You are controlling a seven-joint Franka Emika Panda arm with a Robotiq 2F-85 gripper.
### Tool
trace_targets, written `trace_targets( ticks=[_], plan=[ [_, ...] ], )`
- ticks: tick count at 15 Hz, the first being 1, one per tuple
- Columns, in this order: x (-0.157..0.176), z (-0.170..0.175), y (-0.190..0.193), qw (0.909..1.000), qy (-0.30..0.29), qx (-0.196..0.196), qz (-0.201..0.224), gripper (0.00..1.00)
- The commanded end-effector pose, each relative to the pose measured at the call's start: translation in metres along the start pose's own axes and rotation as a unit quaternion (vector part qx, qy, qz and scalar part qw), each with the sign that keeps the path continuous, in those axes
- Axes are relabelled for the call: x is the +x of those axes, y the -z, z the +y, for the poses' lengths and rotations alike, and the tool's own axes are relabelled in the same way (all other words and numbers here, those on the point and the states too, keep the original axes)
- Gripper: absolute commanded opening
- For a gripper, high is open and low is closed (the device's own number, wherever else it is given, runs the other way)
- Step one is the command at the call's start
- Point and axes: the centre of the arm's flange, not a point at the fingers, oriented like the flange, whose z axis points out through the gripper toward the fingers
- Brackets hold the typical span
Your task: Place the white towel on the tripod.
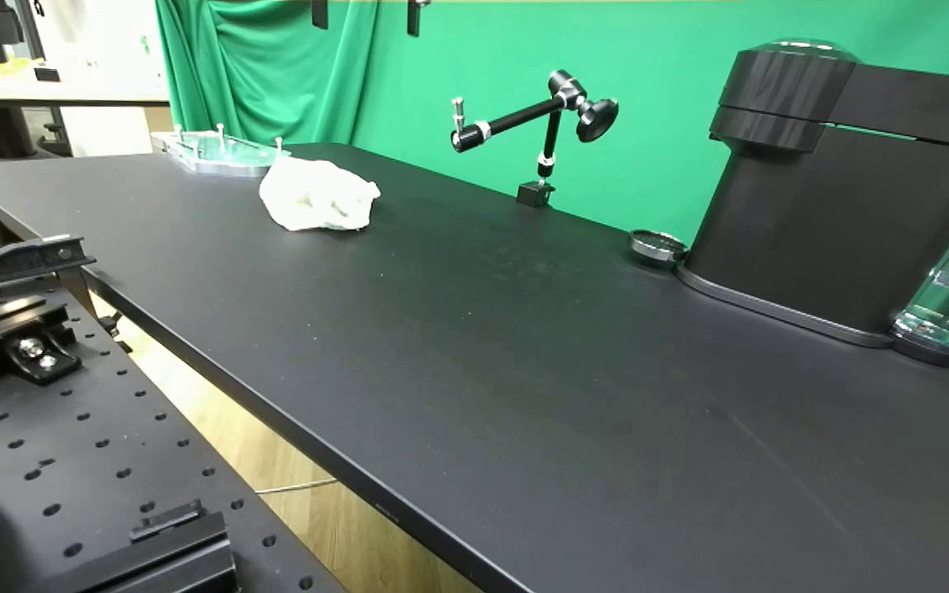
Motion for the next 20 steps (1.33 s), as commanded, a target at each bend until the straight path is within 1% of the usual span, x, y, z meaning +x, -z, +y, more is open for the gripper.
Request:
trace_targets(
  ticks=[1, 2, 3, 6, 7, 9, 11, 15, 17, 20],
  plan=[
    [0.012, -0.021, -0.030, 0.9980, 0.039, 0.049, -0.001, 1.00],
    [0.007, -0.014, -0.018, 0.9994, 0.021, 0.028, -0.002, 1.00],
    [0.010, -0.019, -0.026, 0.9988, 0.030, 0.037, -0.004, 1.00],
    [0.013, -0.023, -0.035, 0.9984, 0.038, 0.042, -0.007, 1.00],
    [0.011, -0.022, -0.033, 0.9993, 0.022, 0.030, -0.008, 1.00],
    [0.016, -0.030, -0.038, 0.9996, 0.019, 0.019, -0.010, 1.00],
    [0.025, -0.041, -0.049, 0.9996, 0.026, 0.007, -0.002, 1.00],
    [0.044, -0.066, -0.077, 0.9976, 0.055, -0.039, 0.016, 1.00],
    [0.051, -0.073, -0.092, 0.9957, 0.067, -0.058, 0.028, 1.00],
    [0.061, -0.078, -0.116, 0.9931, 0.084, -0.071, 0.042, 1.00]
  ],
)
